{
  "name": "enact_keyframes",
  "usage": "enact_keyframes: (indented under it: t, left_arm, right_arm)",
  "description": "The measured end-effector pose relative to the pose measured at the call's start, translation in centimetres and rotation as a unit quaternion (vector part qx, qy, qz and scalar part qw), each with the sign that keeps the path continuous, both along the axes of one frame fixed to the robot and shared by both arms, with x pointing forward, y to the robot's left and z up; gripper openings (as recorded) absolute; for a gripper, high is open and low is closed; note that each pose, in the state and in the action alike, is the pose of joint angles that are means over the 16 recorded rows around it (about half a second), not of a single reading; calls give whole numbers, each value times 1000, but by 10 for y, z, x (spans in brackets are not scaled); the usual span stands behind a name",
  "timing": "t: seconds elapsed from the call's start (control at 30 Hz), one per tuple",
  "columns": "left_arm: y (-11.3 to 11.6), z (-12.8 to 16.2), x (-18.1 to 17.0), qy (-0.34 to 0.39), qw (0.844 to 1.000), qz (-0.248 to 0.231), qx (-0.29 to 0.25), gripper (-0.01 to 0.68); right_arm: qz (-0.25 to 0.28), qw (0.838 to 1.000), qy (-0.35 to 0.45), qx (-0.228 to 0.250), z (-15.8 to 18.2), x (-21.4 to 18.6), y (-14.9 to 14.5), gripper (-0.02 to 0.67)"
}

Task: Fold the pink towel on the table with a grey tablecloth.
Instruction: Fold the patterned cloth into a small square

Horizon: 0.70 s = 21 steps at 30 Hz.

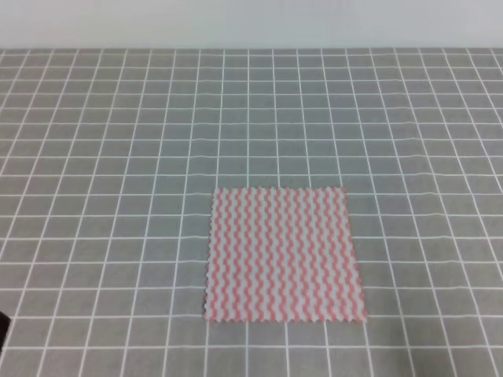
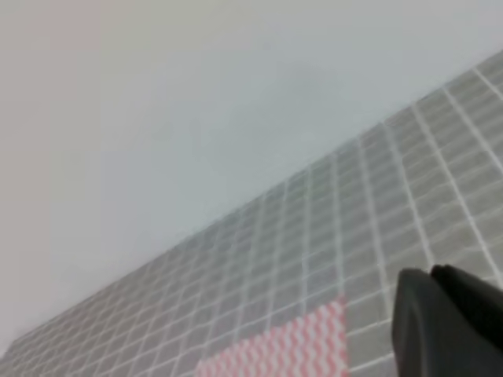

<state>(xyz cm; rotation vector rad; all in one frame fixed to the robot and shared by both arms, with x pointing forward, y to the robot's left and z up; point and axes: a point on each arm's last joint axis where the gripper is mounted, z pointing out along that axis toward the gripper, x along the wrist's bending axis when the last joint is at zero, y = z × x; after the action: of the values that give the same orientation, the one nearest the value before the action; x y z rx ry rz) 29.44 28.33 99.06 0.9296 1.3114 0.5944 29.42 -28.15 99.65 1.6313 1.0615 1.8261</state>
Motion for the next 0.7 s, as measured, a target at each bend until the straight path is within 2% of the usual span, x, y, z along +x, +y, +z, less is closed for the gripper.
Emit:
enact_keyframes:
  t: [0.33, 0.5, 0.7]
  left_arm:
    - [-14, 35, 20, 77, 991, -71, 80, -4]
    - [-22, 44, 41, 129, 977, -116, 123, -4]
    - [-30, 43, 61, 166, 961, -163, 149, -4]
  right_arm:
    - [73, 992, 85, -56, 34, 18, 14, -16]
    - [123, 977, 153, -87, 41, 34, 23, -15]
    - [175, 951, 233, -100, 41, 53, 33, -15]
